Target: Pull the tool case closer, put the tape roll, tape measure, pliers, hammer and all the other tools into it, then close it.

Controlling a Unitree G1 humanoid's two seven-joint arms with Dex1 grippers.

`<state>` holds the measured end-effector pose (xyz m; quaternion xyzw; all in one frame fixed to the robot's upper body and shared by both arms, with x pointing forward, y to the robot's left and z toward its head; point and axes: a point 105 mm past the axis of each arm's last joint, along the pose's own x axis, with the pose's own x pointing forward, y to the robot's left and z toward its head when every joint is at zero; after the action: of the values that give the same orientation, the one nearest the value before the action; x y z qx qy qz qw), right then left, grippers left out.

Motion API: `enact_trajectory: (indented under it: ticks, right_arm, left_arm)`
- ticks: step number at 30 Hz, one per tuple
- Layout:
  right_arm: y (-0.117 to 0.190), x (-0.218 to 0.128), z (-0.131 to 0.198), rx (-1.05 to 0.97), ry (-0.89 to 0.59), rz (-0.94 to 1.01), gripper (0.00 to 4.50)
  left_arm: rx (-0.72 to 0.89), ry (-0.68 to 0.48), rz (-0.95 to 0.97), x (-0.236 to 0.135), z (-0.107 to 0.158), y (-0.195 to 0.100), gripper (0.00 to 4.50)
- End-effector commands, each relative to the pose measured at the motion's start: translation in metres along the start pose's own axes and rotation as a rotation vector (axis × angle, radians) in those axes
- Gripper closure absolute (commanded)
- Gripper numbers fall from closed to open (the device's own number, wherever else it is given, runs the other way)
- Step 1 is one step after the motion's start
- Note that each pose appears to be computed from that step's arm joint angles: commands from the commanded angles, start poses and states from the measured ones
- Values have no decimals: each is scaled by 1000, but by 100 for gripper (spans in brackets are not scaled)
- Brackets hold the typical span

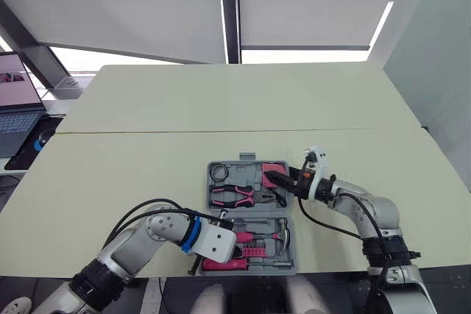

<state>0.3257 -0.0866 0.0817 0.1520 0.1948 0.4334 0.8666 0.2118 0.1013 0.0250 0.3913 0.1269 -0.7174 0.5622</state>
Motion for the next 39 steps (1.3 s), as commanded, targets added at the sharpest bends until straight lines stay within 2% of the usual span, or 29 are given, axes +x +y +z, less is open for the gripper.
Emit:
enact_trajectory:
  ticks: [1,9,14,17,21,26,29,33,37,39]
  right_arm:
    - [30,0,22,-142,-25,154,2]
    - [57,-26,18,-373,143,314,2]
    - [71,-36,21,-444,157,364,2]
    - [80,-43,24,-477,168,387,2]
    - [92,-62,23,-554,235,416,2]
    - [96,-87,10,-646,354,418,2]
    - [92,-104,6,-684,429,387,2]
    - [85,-129,9,-717,504,373,2]
    - [72,-143,27,-787,491,356,2]
    - [64,-148,34,-844,487,341,2]
  left_arm:
    - [-116,136,-114,8,-37,-32,450]
    - [-225,64,-24,-2,-22,-26,450]
    - [-467,-76,26,-35,3,-31,450]
    - [-589,-106,14,-61,9,-42,450]
    - [-743,-37,69,-90,-9,-60,450]
    - [-866,69,240,-118,-45,-66,450]
    - [-908,90,341,-129,-57,-65,450]
    - [-924,78,440,-133,-63,-61,450]
    - [-860,28,562,-146,-59,-44,450]
    - [-824,39,601,-155,-59,-39,450]
